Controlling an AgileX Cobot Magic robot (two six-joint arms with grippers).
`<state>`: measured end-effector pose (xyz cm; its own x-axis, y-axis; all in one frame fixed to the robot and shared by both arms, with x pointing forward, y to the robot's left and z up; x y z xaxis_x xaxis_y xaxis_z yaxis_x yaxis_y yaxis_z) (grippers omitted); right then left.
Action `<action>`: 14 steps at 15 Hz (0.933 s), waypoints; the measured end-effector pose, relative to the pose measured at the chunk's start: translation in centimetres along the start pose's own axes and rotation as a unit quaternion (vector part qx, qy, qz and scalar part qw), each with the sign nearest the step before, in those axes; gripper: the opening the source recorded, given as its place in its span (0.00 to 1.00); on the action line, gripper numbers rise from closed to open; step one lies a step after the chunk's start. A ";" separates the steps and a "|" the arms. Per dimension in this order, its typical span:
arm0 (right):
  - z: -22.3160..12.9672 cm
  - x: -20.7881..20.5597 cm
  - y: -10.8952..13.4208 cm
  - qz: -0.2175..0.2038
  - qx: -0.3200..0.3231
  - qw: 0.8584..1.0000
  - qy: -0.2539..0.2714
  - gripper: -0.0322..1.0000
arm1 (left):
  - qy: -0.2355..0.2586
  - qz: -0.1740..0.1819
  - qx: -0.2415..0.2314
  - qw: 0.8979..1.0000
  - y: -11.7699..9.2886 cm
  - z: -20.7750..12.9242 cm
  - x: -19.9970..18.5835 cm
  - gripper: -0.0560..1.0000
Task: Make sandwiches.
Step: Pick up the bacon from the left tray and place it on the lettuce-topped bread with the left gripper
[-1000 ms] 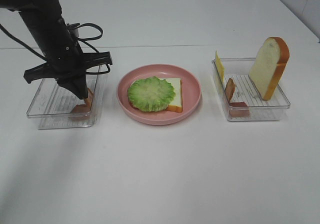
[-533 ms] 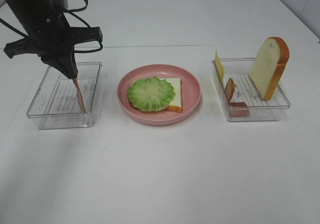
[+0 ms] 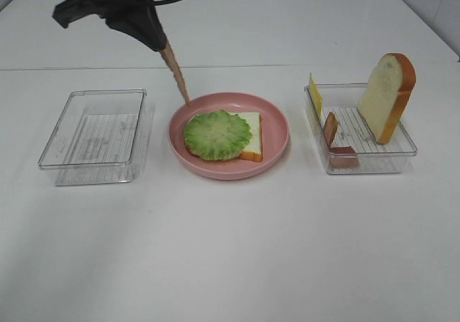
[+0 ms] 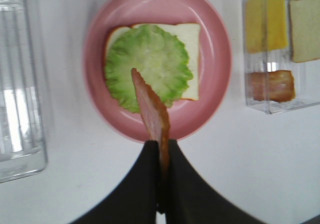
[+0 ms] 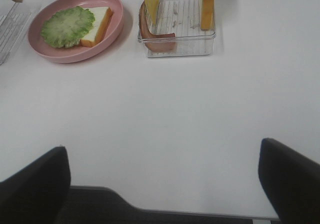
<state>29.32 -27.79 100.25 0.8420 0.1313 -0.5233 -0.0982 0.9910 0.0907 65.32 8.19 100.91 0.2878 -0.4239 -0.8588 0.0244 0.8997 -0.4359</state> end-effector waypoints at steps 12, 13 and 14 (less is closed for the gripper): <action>0.0 0.0 0.0 0.000 0.000 1.000 0.000 0.98 | -0.003 -0.107 -0.059 0.993 -4.4 1.6 13.3 0.05; 0.0 0.0 0.0 0.000 0.000 1.000 0.000 0.98 | -0.001 -0.107 -0.060 0.992 -4.3 1.5 13.6 0.05; 0.0 0.0 0.0 0.000 0.000 1.000 0.000 0.98 | 0.007 -0.108 -0.066 0.992 -4.1 1.3 14.3 0.05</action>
<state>29.32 -27.79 100.25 0.8420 0.1313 -0.5233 -0.0982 0.9910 0.0907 70.55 -1.47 90.76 0.2768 -0.6076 -0.7444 -0.0407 0.7666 -0.6409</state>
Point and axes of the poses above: a point on each arm's last joint axis where the gripper is mounted, x pointing out along that axis toward the gripper, y along the wrist's bending axis when the last joint is at zero, z = x × y, the point moved 7 cm from there along x, pointing out along that axis toward the gripper
